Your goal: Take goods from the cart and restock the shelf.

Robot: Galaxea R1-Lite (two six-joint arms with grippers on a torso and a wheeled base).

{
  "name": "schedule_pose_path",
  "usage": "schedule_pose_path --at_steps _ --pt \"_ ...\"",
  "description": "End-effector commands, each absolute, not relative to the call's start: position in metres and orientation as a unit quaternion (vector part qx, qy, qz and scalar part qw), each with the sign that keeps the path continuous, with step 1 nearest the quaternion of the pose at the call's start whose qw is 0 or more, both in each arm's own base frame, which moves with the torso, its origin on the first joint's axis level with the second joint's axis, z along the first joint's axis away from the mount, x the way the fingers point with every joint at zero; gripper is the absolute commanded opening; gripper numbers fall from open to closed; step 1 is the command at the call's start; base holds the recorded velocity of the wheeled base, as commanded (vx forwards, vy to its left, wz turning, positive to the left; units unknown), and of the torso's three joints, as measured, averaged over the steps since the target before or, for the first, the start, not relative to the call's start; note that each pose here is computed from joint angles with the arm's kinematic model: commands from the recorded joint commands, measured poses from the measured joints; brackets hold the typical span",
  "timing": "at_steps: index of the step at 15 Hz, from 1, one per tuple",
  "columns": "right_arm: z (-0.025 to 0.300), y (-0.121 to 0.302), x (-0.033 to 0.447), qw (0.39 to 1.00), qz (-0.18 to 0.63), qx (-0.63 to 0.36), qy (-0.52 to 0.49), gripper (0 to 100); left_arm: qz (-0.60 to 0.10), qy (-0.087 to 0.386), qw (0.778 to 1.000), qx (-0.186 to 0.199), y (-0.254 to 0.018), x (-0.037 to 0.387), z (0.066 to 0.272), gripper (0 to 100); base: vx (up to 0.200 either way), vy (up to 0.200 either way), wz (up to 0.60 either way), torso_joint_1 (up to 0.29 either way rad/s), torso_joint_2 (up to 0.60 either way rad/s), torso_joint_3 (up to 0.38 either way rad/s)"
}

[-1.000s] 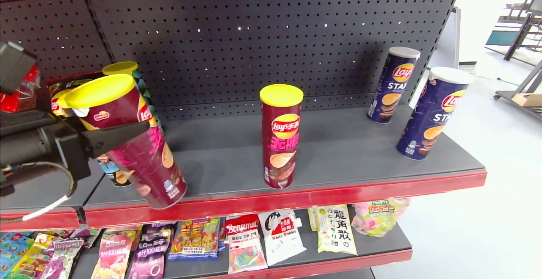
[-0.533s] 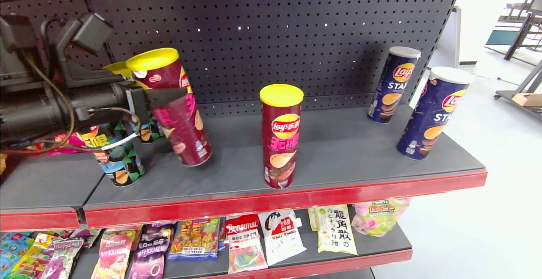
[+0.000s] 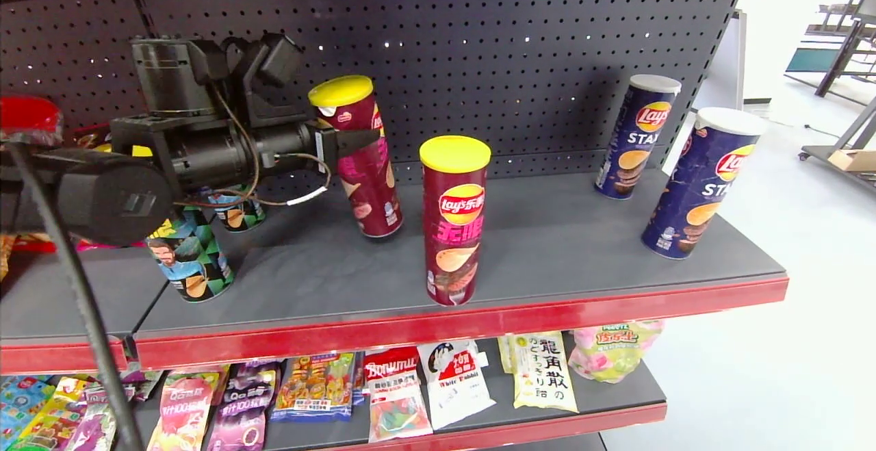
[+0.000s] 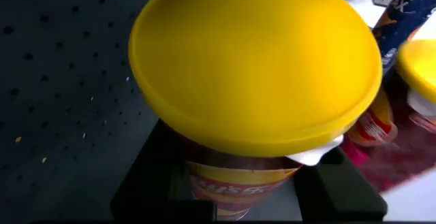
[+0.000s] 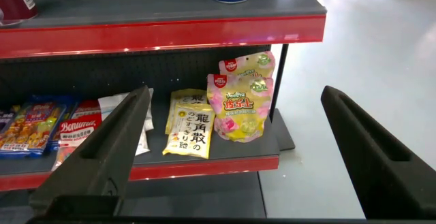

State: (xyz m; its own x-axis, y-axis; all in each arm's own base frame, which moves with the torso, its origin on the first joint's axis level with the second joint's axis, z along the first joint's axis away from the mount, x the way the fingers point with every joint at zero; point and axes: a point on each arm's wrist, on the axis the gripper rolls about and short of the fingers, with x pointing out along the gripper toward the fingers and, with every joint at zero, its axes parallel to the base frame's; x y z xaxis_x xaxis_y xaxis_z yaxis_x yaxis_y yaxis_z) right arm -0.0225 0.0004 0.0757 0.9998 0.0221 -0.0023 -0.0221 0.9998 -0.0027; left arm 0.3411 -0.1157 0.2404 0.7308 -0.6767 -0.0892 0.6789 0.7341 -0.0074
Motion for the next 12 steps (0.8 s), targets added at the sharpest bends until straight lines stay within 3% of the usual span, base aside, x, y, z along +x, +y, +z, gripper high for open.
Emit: schedule_pose_path --at_steps 1,9,12 --pt "0.076 0.0 -0.023 1.0 0.012 -0.002 0.001 100 -0.372 0.048 0.927 0.014 -0.131 0.366 0.224 0 0.0 0.0 0.0 0.0 0.0 0.0" --pt "0.076 0.0 -0.023 1.0 0.012 -0.002 0.001 100 -0.407 0.033 0.913 0.025 -0.169 0.39 0.215 0 0.0 0.0 0.0 0.0 0.0 0.0" --pt "0.076 0.0 -0.023 1.0 0.012 -0.002 0.001 100 -0.409 0.027 0.912 0.026 -0.172 0.395 0.216 0 0.0 0.0 0.0 0.0 0.0 0.0"
